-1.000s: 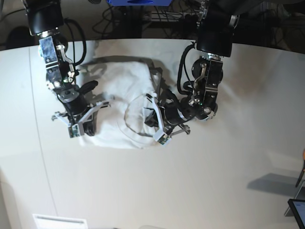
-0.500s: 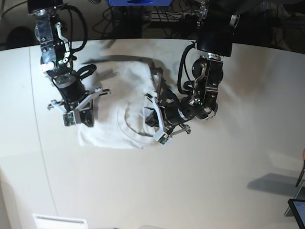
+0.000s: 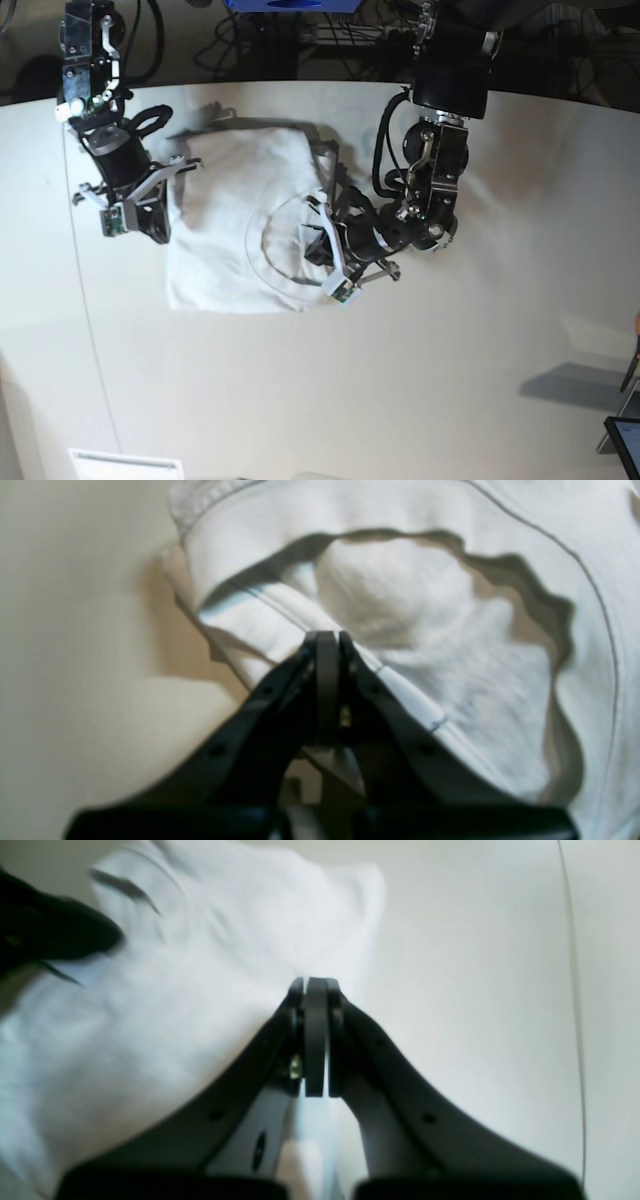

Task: Fold the T-shirt properly
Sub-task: 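Hold the shirt with the left gripper and tug its edge with the right gripper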

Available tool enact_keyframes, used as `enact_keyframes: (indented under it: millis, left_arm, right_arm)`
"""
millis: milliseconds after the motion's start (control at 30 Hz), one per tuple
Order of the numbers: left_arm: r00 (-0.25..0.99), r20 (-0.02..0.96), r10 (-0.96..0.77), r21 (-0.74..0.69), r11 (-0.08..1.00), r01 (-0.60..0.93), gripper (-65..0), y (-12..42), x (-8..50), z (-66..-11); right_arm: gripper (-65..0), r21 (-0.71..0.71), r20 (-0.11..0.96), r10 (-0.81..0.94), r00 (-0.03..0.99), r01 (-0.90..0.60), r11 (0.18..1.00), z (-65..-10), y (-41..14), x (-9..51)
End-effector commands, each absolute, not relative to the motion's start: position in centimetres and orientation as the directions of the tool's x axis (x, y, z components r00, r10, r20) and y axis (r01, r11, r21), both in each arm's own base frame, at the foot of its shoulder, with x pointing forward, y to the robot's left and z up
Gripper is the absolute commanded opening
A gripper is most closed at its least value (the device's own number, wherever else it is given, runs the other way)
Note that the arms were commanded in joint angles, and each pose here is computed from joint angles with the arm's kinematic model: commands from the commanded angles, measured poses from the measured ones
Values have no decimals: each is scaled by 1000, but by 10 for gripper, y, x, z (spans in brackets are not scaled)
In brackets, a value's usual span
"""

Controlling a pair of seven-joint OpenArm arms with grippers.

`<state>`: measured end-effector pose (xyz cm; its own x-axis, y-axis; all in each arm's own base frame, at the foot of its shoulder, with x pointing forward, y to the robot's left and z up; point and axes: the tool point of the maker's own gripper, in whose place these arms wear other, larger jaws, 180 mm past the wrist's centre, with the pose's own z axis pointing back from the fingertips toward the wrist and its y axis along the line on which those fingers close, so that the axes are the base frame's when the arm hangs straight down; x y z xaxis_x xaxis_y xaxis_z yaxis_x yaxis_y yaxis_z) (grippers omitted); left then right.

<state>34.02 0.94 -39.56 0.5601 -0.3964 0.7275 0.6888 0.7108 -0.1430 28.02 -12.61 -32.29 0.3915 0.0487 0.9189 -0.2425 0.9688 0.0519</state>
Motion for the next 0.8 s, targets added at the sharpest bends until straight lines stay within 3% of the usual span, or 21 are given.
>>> enact_keyframes:
  millis: [0,300,600,767]
  left_arm:
    - [532,751,-391,-128,704,699,-650,7,347,-384]
    - [532,751,-390,-128,705,698,-650,7,348,-384]
    - [530,748,-399,-119,705,699,-650,11,348,-385]
    - [533,746,-399,-119,708,696,-650,13,348,-386]
  right_arm:
    - [-641,53,923,48,383,-247,968,-320,-126,275]
    - [-641,161,836,-29,548,-194,968,-400,-122,251]
    - [-641,139,889,-15,458,-239,961,-347,-111,231]
    - [-641,172,852,-36,521,-215,961,-374,-109,222]
